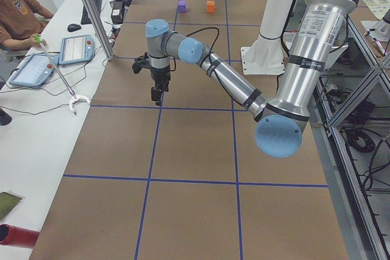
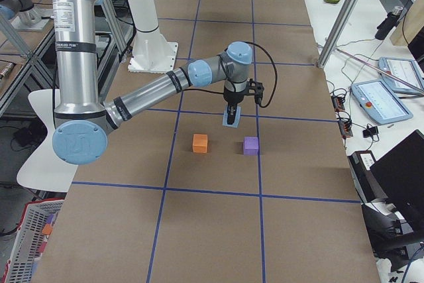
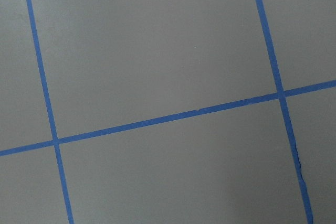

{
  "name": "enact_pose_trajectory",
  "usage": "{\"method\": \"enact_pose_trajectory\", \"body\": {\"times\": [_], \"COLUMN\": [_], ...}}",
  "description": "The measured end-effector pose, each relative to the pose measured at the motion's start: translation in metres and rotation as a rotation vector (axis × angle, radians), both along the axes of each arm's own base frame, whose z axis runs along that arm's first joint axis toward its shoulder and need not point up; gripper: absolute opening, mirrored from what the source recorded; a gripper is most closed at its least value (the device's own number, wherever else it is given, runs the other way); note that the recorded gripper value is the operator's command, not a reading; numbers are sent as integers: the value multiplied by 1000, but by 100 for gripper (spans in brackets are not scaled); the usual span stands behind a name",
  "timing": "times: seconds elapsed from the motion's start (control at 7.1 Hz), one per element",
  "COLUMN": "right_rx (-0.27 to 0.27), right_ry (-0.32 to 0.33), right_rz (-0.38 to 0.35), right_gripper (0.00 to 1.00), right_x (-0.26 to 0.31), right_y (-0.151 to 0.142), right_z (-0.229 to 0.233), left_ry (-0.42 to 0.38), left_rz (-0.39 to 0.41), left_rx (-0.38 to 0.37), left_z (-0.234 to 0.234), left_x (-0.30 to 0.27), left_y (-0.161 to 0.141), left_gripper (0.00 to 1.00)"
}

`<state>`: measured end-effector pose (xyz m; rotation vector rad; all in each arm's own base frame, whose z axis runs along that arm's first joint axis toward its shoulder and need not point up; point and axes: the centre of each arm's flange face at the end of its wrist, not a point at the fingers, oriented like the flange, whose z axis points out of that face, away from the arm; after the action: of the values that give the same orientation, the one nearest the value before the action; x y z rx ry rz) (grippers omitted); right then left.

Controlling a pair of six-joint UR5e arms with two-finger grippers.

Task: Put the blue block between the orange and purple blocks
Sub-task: 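Carry the light blue cube toward the purple and orange cubes, then lower the cube into the gap between purple and orange cubes, release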

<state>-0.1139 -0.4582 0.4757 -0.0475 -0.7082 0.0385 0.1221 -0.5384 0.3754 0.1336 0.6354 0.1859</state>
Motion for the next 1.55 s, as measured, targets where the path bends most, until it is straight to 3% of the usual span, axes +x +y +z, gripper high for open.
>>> {"method": "enact_pose_trajectory", "body": {"times": [0.42, 0.99, 1.55], "right_rx": [1, 20, -45], "right_ry": [-6, -7, 25], "right_rz": [-27, -154, -182], "right_gripper": [0, 0, 0], "right_x": [-10, -78, -108], "right_y": [-5, -1, -22], "right_z": [66, 64, 107], "left_ry": [17, 11, 5], "left_rz": [-4, -4, -3], "left_rx": [39, 51, 45], "left_z": [-12, -7, -2], "left_x": [1, 1, 2], "left_y": [0, -1, -3], "left_gripper": [100, 100, 100]}}
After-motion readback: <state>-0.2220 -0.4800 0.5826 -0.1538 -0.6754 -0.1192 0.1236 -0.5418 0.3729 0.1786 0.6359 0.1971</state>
